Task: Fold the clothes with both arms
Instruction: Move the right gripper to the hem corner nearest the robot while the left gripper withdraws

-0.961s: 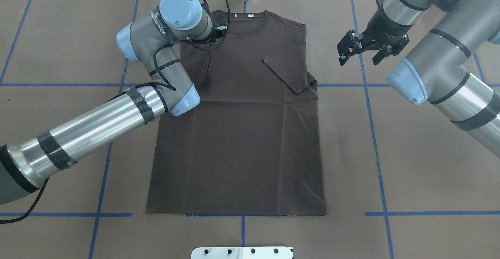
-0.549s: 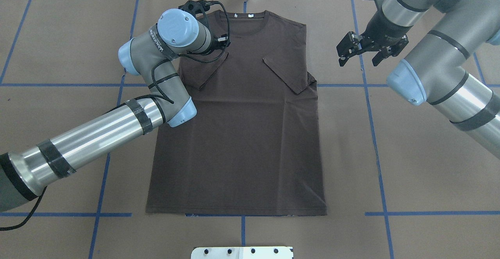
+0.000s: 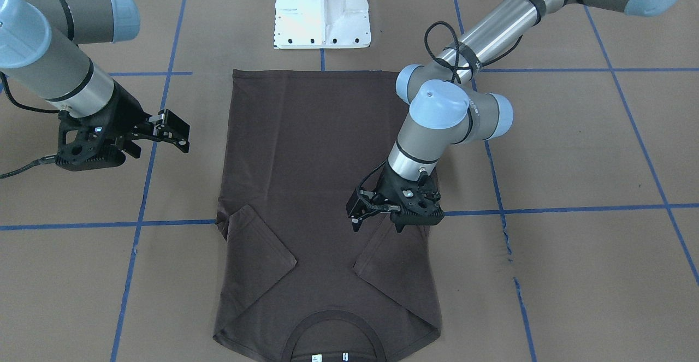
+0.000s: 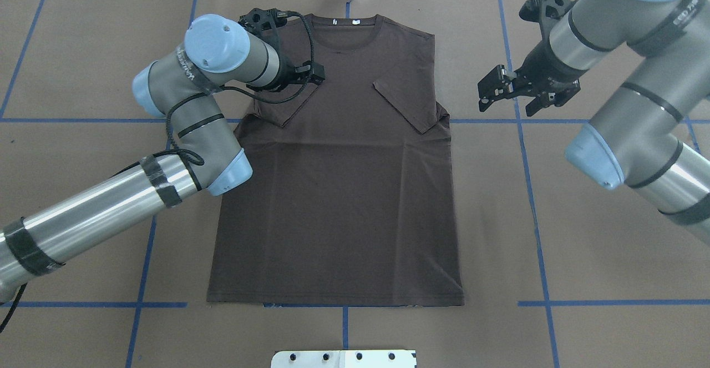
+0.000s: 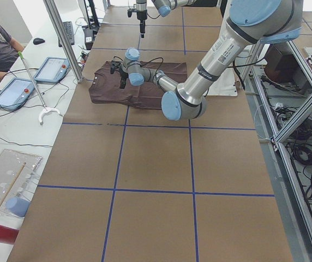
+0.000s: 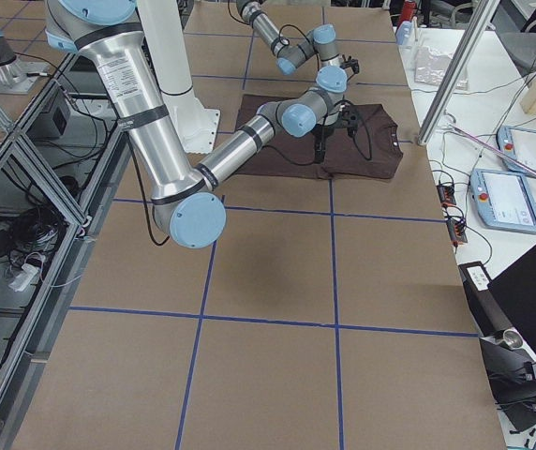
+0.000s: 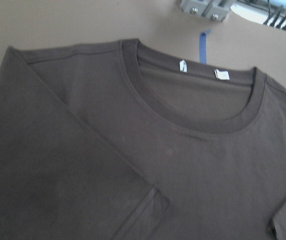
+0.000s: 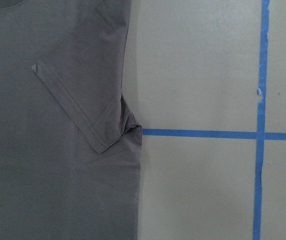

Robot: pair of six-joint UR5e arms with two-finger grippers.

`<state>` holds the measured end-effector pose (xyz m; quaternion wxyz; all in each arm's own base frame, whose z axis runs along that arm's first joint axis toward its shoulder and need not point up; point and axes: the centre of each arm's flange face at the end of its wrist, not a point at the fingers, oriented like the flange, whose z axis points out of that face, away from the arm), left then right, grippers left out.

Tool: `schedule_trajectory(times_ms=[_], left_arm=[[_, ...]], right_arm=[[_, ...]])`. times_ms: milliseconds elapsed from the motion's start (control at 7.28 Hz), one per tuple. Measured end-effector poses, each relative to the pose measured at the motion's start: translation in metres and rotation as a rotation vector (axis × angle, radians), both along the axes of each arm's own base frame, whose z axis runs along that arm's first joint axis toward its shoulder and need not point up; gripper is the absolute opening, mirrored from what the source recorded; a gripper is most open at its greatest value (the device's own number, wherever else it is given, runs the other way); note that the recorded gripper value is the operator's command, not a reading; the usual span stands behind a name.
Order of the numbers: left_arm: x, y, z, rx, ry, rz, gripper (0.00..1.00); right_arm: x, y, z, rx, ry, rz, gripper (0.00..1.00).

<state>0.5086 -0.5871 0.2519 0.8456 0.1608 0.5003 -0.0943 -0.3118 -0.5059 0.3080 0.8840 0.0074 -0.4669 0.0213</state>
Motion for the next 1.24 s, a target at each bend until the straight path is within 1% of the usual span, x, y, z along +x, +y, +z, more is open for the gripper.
schedule_trajectory(times_ms=[137,275,412,549,687,824,961,1099,1236], left_arm=[[-0.031,0.025,-0.005,0.009,-0.042,0.029,1.0],[-0.065,0.051,-0.008,0.025,-0.082,0.055,1.0],[-0.088,0.072,0.001,0.027,-0.105,0.07,1.0],[-0.101,0.084,0.01,0.023,-0.118,0.078,1.0],[-0.107,0.09,0.013,0.018,-0.12,0.088,1.0],[-0.109,0.093,0.014,0.014,-0.114,0.1,1.0],[-0.11,0.095,0.014,0.013,-0.11,0.106,1.0],[-0.111,0.096,0.013,0.012,-0.108,0.108,1.0],[-0.111,0.096,0.014,0.011,-0.107,0.109,1.0]], right_arm=[[-0.017,0.041,0.01,-0.009,-0.022,0.05,1.0],[-0.038,0.084,0.018,-0.019,-0.027,0.084,1.0],[-0.061,0.121,0.019,-0.039,-0.022,0.112,1.0],[-0.092,0.16,0.018,-0.054,-0.01,0.147,1.0],[-0.128,0.207,0.02,-0.055,0.007,0.177,1.0],[-0.155,0.247,0.021,-0.053,0.018,0.193,1.0],[-0.169,0.27,0.027,-0.053,0.035,0.195,1.0],[-0.175,0.281,0.039,-0.055,0.063,0.195,1.0],[-0.179,0.285,0.051,-0.056,0.089,0.192,1.0]])
